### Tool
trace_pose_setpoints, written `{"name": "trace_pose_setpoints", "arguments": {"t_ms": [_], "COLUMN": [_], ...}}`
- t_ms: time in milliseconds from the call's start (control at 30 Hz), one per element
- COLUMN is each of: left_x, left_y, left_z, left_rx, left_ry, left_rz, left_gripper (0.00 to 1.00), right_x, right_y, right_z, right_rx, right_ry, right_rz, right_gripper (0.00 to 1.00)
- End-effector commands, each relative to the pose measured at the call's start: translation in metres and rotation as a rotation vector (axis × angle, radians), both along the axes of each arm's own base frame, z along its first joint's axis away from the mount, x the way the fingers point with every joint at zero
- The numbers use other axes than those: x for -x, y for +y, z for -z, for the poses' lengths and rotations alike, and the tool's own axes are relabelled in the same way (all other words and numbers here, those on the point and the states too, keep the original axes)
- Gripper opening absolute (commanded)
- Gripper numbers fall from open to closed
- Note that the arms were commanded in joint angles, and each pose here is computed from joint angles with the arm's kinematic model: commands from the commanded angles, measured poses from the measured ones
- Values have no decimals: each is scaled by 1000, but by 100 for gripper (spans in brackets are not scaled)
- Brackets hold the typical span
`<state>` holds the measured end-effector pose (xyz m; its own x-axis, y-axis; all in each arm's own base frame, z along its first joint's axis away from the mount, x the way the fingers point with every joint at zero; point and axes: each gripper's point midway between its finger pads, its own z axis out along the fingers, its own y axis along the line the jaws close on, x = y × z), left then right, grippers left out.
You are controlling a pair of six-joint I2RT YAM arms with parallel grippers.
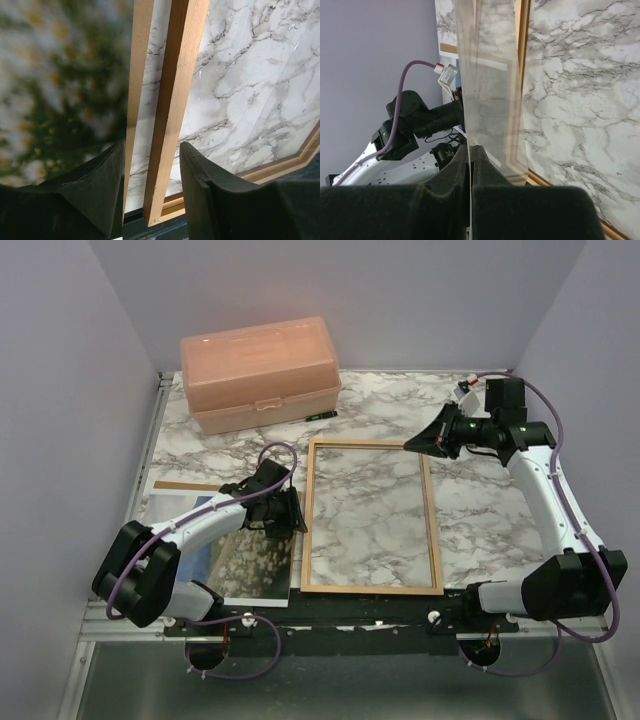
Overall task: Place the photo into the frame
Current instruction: Place the photo frame item in the photo frame.
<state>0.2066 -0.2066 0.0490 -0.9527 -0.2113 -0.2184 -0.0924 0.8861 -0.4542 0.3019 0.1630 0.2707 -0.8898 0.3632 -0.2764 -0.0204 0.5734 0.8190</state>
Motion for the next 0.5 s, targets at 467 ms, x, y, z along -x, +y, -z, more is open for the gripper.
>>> {"name": "trace_pose_setpoints", "arguments": {"t_ms": [467], "left_x": [-2], "left_y": [1], "left_z": [22], "left_rx": [-47], "left_ry": [35], "left_rz": [-16], "left_gripper": [36], "right_x": [17], "right_y": [0], "right_z": [17], "right_rx": [-19], "right_ry": [-6], "right_rz": [-24], "right_gripper": [0]}}
